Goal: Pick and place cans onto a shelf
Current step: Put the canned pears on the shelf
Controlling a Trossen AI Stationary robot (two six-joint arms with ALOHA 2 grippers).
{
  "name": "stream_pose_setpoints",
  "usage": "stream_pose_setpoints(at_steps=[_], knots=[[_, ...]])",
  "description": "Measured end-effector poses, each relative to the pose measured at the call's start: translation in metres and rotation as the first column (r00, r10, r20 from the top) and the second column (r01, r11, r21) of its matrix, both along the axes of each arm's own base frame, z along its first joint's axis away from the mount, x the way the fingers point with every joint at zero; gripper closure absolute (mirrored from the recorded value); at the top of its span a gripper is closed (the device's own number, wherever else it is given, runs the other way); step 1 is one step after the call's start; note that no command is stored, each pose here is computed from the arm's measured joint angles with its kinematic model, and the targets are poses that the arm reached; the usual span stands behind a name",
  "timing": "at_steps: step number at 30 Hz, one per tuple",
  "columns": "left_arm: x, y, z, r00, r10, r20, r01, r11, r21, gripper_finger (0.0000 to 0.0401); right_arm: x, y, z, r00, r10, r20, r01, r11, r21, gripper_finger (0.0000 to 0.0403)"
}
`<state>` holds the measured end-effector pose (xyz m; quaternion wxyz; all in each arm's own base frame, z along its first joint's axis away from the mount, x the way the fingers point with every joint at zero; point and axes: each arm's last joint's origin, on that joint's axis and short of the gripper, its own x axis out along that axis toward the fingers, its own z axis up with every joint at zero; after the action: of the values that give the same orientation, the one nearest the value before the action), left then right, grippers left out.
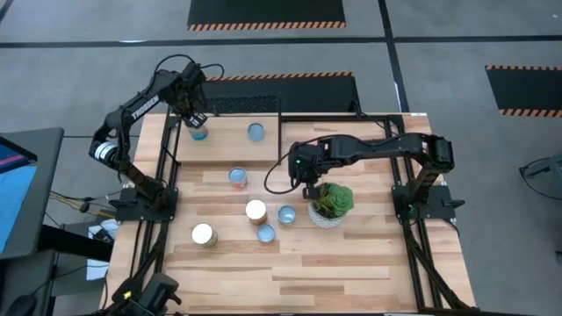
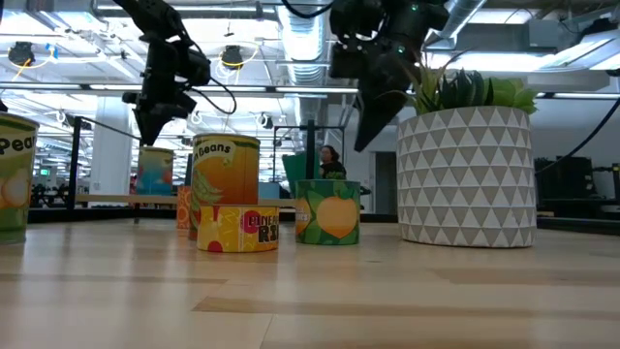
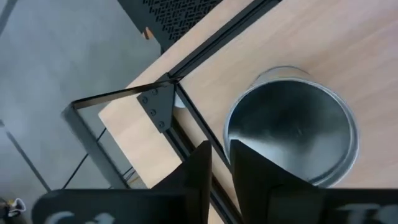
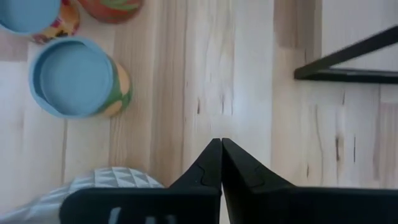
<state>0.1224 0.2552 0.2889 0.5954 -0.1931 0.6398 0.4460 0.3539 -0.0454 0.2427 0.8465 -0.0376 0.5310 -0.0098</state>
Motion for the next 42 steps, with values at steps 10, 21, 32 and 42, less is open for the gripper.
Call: stream_pose_setpoints(at_steps=[10, 21, 32, 42], knots=[[0.027, -0.027, 0.056, 0.944, -0.07, 0.323, 0.115, 0.986, -0.122, 0.0344, 0.004, 0.003, 0.02, 0.995, 0.014, 0.097, -0.013, 1.0, -0.019, 0.038], [0.072, -0.144, 0.04, 0.906, -0.247, 0.345, 0.376, 0.844, -0.383, 0.0344, 0.0, 0.011, 0.046, 0.981, 0.049, 0.19, -0.031, 0.995, -0.094, 0.0377], [0.045, -0.246, 0.004, 0.917, -0.242, 0.318, 0.339, 0.892, -0.298, 0.0344, -0.003, 0.019, 0.05, 0.98, 0.031, 0.196, -0.018, 0.998, -0.066, 0.0376], [0.035, -0.286, -0.022, 0.903, -0.213, 0.373, 0.348, 0.871, -0.346, 0.0344, -0.002, 0.044, 0.05, 0.977, 0.088, 0.196, -0.078, 0.995, -0.055, 0.0381]])
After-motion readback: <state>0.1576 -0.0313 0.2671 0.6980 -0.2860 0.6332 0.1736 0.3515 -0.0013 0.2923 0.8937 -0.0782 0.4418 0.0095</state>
